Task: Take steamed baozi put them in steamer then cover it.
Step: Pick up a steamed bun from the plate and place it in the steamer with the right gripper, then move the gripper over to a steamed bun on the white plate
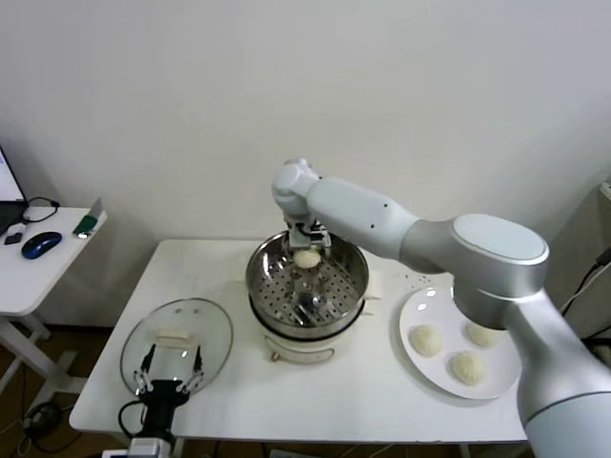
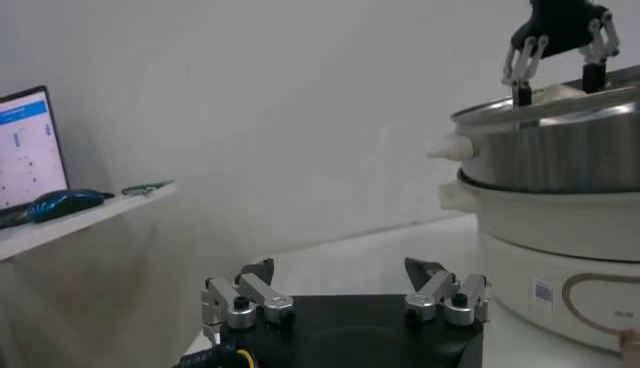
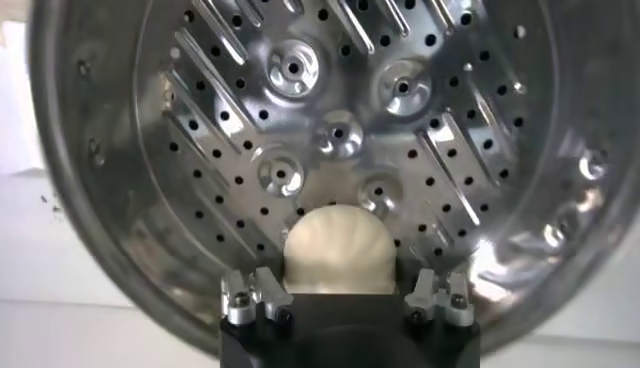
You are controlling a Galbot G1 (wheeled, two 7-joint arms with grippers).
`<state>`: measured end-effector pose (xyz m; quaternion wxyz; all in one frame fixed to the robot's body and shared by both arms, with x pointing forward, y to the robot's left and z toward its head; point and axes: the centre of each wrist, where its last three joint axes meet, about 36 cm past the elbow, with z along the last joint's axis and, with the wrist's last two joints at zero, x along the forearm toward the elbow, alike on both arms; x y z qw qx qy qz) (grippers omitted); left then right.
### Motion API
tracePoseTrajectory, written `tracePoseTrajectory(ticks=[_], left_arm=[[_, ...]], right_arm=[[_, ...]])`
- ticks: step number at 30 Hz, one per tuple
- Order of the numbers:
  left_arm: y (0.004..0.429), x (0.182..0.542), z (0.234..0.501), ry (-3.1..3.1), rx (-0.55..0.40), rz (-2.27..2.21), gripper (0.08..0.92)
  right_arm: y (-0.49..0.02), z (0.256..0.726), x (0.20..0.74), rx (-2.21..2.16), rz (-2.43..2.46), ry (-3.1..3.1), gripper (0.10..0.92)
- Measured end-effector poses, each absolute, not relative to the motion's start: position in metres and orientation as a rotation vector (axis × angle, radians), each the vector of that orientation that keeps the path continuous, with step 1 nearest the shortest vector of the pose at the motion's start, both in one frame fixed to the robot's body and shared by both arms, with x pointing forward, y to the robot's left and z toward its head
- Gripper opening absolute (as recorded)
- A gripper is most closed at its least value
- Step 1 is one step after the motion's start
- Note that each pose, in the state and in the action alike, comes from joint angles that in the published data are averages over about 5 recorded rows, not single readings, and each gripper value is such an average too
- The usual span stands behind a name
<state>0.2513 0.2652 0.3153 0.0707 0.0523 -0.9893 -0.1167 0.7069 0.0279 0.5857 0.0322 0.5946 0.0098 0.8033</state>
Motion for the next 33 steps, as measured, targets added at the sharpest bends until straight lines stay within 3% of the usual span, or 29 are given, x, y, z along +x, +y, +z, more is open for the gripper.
tracePoseTrajectory(ticks=[7,19,27,33], left_arm=[[0.265,0.251,0.315,-2.973,0.161,-0.348,0.823],[0.264,0.253,0.319,-2.978,0.164,-0.353,0.823],[0.262,0.253,0.32,-2.98,0.157,-0.355,0.823],[0.26,0.253,0.32,-2.981,0.153,-0.354,0.823]], right_arm=[[0.031,0.582,0.705,1.844,2.467,0.014,0.814],[0.004,0.63,0.711,1.823,2.452,-0.085,0.823],[-0.074,0.687,0.719,1.775,2.33,-0.419,0.823],[-0.159,0.695,0.709,1.67,2.107,-0.83,0.823]])
